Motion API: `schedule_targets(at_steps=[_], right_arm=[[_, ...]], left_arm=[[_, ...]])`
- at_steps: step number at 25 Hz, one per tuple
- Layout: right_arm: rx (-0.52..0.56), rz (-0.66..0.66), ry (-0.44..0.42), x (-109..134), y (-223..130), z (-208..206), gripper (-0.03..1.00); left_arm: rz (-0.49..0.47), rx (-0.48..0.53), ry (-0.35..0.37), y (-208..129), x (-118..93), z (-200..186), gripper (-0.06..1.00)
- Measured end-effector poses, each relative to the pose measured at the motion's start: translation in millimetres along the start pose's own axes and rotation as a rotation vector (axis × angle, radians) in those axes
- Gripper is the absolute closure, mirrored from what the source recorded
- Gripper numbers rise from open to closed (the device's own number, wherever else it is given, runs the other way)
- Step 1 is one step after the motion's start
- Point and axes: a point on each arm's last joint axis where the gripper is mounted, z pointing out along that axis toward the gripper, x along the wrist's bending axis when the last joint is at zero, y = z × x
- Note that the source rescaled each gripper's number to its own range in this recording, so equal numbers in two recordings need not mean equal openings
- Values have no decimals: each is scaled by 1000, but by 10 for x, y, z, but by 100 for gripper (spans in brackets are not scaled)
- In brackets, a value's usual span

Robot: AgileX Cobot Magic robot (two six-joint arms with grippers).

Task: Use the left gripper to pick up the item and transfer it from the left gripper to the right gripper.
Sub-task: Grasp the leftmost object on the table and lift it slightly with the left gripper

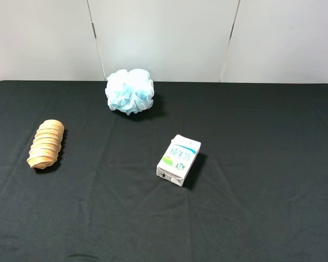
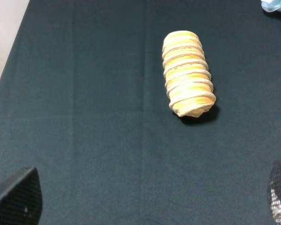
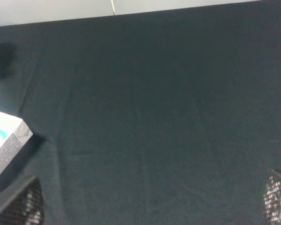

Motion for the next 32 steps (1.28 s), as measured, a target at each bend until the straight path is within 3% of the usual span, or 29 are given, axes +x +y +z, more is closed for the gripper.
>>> schedule_targets(at_steps=[25, 32], right_arm=[[0, 0, 0, 0, 0, 0, -3], [0, 0, 0, 0, 0, 0, -3]], left_arm=[[4, 0, 21, 0, 19, 0, -1], [1, 0, 21, 0, 19, 0, -5]])
